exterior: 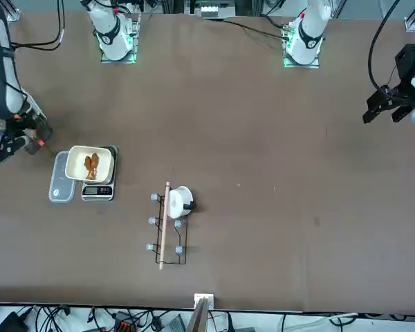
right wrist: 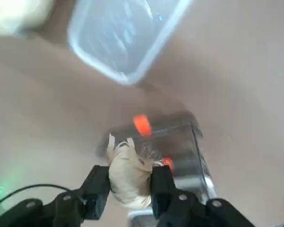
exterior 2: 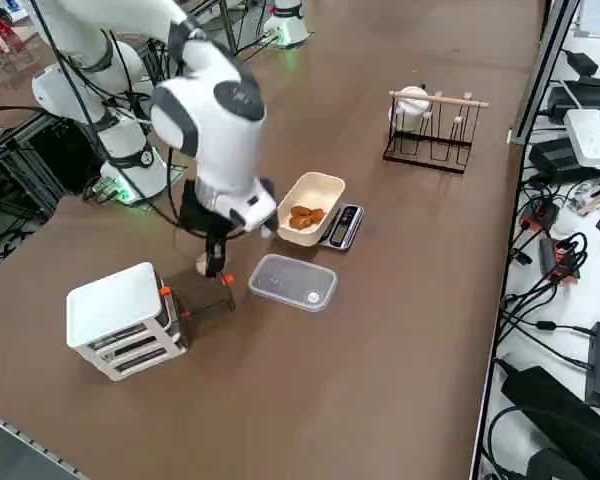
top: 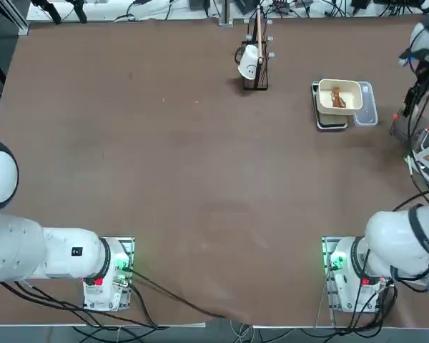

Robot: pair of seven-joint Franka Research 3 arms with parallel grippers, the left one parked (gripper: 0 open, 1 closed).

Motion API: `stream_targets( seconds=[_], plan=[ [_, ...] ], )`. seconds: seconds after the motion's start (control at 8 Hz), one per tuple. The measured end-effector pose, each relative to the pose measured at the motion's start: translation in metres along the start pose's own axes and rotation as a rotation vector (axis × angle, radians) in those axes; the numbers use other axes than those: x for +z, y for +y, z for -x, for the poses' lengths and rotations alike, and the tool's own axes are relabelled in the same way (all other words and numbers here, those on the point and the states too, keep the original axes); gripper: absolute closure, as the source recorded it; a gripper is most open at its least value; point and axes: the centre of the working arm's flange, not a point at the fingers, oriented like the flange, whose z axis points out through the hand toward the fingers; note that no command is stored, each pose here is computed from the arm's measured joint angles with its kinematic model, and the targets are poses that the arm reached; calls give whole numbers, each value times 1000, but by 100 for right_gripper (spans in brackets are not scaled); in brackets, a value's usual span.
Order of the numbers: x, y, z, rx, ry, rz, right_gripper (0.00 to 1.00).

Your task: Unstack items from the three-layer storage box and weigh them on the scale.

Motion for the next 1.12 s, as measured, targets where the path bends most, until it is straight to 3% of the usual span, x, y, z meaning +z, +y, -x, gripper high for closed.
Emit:
stream_targets(
  seconds=[0.25,0.38,0.75,1.12],
  plan=[
    [-54,-30,-42,66,132,-75,50],
    [-62,-50,-66,125,143,-89,50],
    [-26,-119,-150,219,65,-100,49],
    [-6,-127,-169,256,53,-98,45]
  ],
)
